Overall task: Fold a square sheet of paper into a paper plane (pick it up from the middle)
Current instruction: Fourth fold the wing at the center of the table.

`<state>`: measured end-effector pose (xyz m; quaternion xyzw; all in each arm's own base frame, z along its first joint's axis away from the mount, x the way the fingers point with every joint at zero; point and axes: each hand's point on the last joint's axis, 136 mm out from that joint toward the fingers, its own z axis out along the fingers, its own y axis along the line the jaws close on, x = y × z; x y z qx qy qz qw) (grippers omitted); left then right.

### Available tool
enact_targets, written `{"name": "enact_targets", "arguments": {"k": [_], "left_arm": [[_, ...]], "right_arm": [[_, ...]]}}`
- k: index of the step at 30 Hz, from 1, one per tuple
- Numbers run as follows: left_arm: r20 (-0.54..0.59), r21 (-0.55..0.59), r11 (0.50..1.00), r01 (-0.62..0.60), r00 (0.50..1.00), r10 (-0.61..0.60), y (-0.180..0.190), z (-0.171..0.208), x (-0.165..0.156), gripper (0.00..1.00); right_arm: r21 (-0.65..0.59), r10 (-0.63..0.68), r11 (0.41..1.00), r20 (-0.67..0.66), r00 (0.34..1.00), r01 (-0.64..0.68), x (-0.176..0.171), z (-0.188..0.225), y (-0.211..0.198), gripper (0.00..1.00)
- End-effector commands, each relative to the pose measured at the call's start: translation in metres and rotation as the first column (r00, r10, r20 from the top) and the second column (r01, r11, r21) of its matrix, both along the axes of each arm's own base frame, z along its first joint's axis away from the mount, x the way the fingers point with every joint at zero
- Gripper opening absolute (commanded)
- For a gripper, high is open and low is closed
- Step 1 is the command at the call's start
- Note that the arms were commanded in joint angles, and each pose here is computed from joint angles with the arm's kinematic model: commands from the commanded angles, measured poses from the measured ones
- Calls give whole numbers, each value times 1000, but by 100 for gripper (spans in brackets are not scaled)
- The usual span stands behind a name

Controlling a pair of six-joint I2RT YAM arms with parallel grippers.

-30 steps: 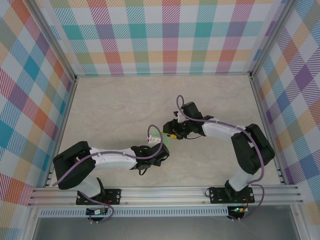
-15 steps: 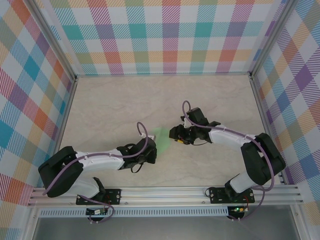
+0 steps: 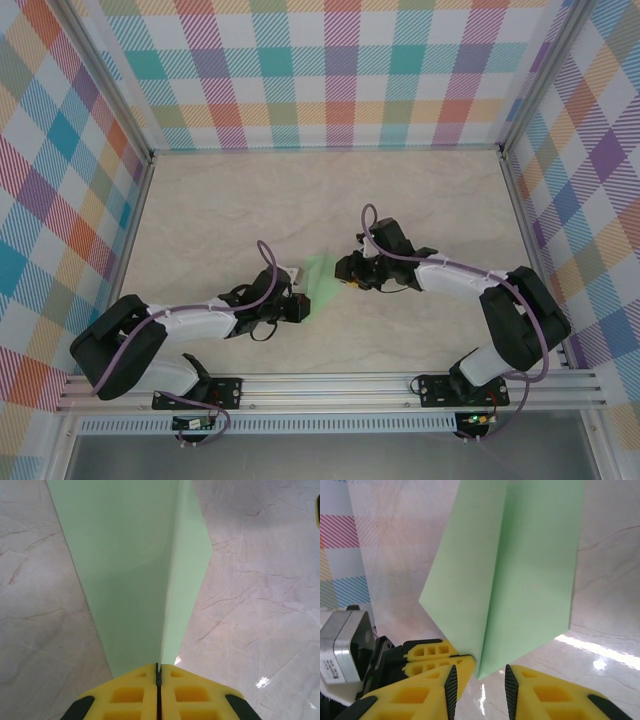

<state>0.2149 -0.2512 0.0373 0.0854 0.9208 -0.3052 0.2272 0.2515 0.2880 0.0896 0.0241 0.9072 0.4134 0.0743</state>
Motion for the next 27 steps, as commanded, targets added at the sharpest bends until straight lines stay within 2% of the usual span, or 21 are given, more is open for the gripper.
{"name": "enact_targets", "arguments": {"k": [1, 6, 11, 27], "left_arm": [[-10, -94, 994, 50, 999, -51, -11, 8, 0, 7], [-46, -146, 988, 46, 997, -53, -7, 4, 3, 7], [-101, -157, 987, 33, 994, -50, -1, -6, 2, 7], [-170, -216, 976, 13, 984, -50, 3, -16, 5, 7]], "right_arm": [[28, 18, 999, 1, 1000, -18, -5, 0, 11, 31], [37, 41, 999, 6, 999, -41, -8, 0, 23, 27], [33, 52, 998, -1, 999, -52, -8, -3, 32, 26], [45, 94, 995, -27, 995, -93, -9, -9, 58, 24]]}}
